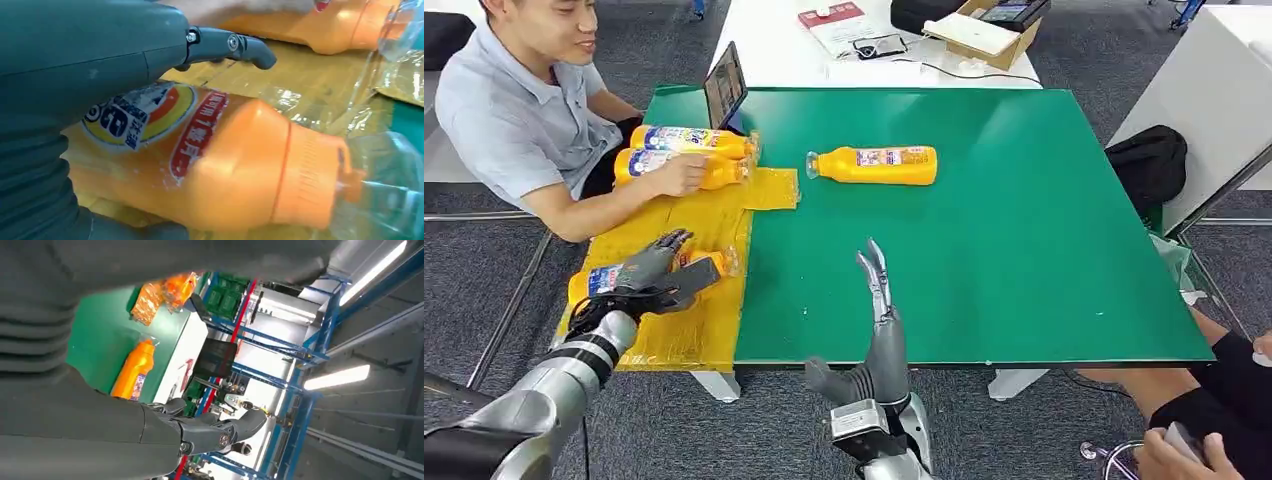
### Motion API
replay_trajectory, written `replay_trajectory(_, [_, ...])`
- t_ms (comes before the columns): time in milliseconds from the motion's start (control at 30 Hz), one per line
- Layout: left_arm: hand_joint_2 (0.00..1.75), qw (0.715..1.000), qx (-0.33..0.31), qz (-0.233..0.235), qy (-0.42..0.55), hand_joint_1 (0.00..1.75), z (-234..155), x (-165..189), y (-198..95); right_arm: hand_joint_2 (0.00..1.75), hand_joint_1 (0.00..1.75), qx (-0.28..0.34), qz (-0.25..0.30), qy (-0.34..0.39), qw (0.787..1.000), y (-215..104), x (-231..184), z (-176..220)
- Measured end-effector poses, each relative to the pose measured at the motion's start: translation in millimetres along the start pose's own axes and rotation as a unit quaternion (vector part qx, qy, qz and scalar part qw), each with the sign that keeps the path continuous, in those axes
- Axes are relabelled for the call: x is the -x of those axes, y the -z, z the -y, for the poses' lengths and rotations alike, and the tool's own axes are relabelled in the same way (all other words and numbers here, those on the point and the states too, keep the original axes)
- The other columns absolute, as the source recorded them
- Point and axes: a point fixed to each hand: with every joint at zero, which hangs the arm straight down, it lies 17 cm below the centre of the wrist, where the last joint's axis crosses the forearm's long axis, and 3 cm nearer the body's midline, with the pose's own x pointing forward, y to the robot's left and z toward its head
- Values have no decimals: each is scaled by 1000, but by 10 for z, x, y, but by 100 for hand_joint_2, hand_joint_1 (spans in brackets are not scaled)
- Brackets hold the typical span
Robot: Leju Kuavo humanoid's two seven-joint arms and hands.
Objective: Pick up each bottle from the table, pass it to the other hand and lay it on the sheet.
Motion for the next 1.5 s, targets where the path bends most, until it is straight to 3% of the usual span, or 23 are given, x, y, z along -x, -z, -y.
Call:
replay_trajectory(33, [175, 1000, 0, 2, -5, 19, 20, -34, 3, 0, 0, -1, 0, -1, 1000, -5, 6, -3])
replay_trajectory(67, [175, 1000, 1, 2, -6, 0, 30, -44, 3, 0, 0, -1, 0, -1, 1000, -6, 6, -3])
replay_trajectory(133, [175, 1000, 1, 4, -9, 0, 37, -63, 4, 0, 0, -1, 0, -1, 1000, -5, 5, -3])
replay_trajectory(167, [0, 1000, 2, 9, -17, 0, 45, -94, 5, 0, 0, -1, 0, -1, 1000, -5, 5, -3])
replay_trajectory(567, [0, 971, 5, 132, -201, 0, 121, -929, -56, 0, 0, -8, 3, -5, 1000, 8, 19, -37])
replay_trajectory(600, [175, 965, -5, 143, -221, 0, 72, -996, -67, 0, 0, -8, 3, -5, 1000, 6, 23, -39])
replay_trajectory(700, [175, 941, -54, 174, -285, 0, -141, -1185, -121, 0, 0, -12, 6, -9, 1000, 1, 17, -53])
replay_trajectory(867, [175, 873, -149, 222, -409, 0, -761, -1517, -292, 0, 0, -22, 16, -21, 999, -16, -11, -87])
replay_trajectory(900, [175, 856, -159, 236, -433, 0, -877, -1600, -344, 175, 0, -23, 17, -22, 999, -21, -13, -92])
replay_trajectory(1067, [175, 785, -202, 284, -512, 0, -1277, -1786, -631, 175, 0, -33, 30, -40, 998, -34, -28, -106])
replay_trajectory(1233, [175, 719, -239, 302, -578, 0, -1587, -1760, -878, 175, 0, -29, 32, -71, 997, -2, 89, 54])
replay_trajectory(1500, [175, 694, -256, 317, -594, 0, -1722, -1767, -1058, 175, 0, -32, 15, -79, 996, -21, 294, 197])
